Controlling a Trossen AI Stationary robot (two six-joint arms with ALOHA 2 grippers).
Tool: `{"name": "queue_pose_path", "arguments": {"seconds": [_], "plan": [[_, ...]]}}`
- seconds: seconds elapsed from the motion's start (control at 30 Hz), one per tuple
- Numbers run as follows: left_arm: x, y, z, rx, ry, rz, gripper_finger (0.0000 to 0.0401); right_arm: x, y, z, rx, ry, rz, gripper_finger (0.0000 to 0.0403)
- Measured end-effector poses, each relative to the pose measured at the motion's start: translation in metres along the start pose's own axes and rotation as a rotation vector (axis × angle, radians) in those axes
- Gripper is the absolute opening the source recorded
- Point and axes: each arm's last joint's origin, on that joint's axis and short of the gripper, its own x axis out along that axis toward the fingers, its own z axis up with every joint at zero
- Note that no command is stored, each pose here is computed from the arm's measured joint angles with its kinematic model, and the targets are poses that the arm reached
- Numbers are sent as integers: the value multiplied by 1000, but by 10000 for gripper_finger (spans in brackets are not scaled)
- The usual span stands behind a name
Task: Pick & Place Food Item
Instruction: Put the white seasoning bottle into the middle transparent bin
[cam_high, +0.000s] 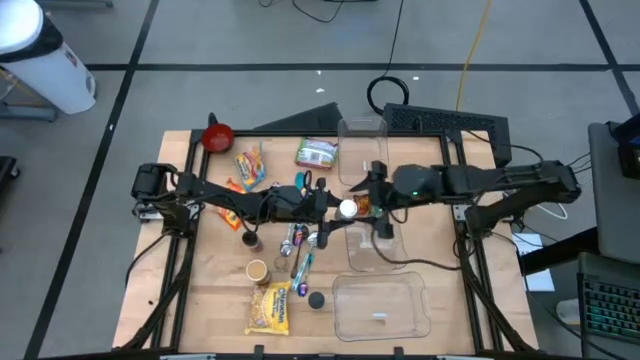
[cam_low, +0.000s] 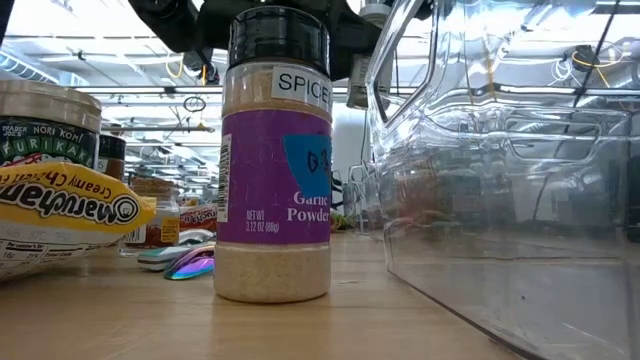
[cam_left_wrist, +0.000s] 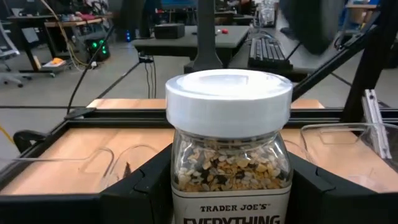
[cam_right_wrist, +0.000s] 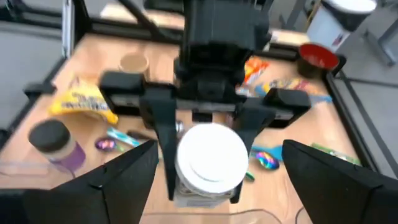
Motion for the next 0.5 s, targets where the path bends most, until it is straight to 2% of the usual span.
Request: {"name": "queue_pose_path", "arguments": {"seconds": [0.17, 0.37, 0.5], "plan": [[0, 0, -1, 0, 8, 2, 206, 19, -5, -7, -14, 60, -14, 332], [0, 0, -1, 1, 12, 9, 206, 21, -13, -8, 9, 61, -19, 330], [0, -1, 0, 0, 8, -4, 206, 21, -14, -6, 13, 35, 81, 307]]}}
